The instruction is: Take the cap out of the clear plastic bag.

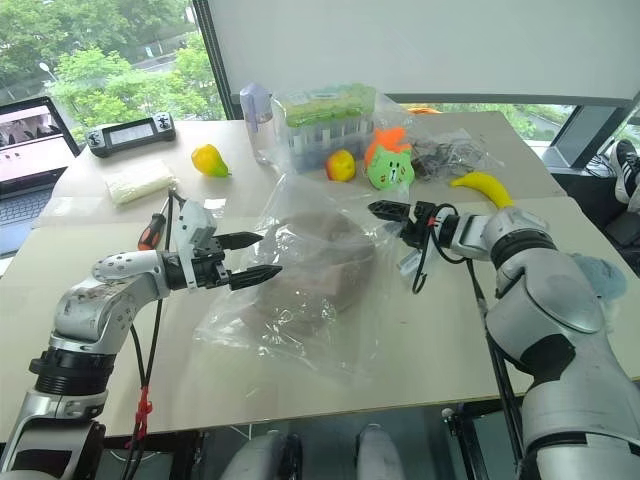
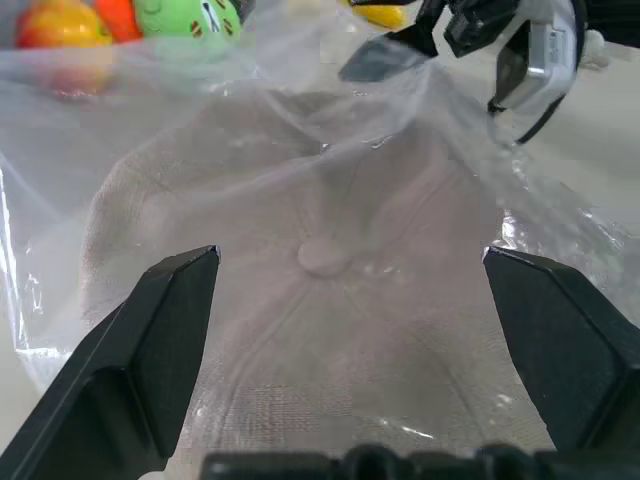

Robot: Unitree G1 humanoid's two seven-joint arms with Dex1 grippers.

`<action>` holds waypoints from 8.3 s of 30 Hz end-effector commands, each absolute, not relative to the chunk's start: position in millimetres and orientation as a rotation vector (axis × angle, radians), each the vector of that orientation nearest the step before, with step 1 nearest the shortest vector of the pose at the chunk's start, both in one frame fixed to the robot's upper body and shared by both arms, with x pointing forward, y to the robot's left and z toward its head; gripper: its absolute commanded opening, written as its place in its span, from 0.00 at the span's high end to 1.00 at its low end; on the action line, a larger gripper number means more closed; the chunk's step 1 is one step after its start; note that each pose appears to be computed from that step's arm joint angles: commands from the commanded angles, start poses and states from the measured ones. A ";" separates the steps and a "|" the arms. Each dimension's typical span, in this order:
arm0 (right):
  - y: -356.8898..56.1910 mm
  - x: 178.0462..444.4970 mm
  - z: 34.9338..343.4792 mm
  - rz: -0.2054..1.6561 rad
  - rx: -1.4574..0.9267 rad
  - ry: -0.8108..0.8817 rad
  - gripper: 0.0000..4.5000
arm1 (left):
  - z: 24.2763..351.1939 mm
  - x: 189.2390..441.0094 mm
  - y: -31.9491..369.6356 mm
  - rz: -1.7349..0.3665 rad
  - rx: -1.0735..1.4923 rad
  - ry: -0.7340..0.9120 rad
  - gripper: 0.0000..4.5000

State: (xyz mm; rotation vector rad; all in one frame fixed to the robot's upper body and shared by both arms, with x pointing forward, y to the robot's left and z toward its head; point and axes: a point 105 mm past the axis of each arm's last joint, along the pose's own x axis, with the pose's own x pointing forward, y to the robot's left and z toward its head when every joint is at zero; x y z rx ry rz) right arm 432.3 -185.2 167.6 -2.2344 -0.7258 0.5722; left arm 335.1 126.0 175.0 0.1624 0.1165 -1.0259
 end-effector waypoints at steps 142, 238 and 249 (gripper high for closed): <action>-14.0 323.8 227.2 0.868 -0.723 -0.429 1.00 | 155.4 379.1 174.0 -0.799 -0.844 0.413 0.00; -20.7 335.3 217.7 0.797 -0.752 -0.363 1.00 | 143.1 353.7 112.8 -0.502 -0.733 0.468 0.00; -19.5 336.0 216.4 0.798 -0.754 -0.359 1.00 | 138.8 352.9 65.7 -0.478 -1.064 0.527 0.00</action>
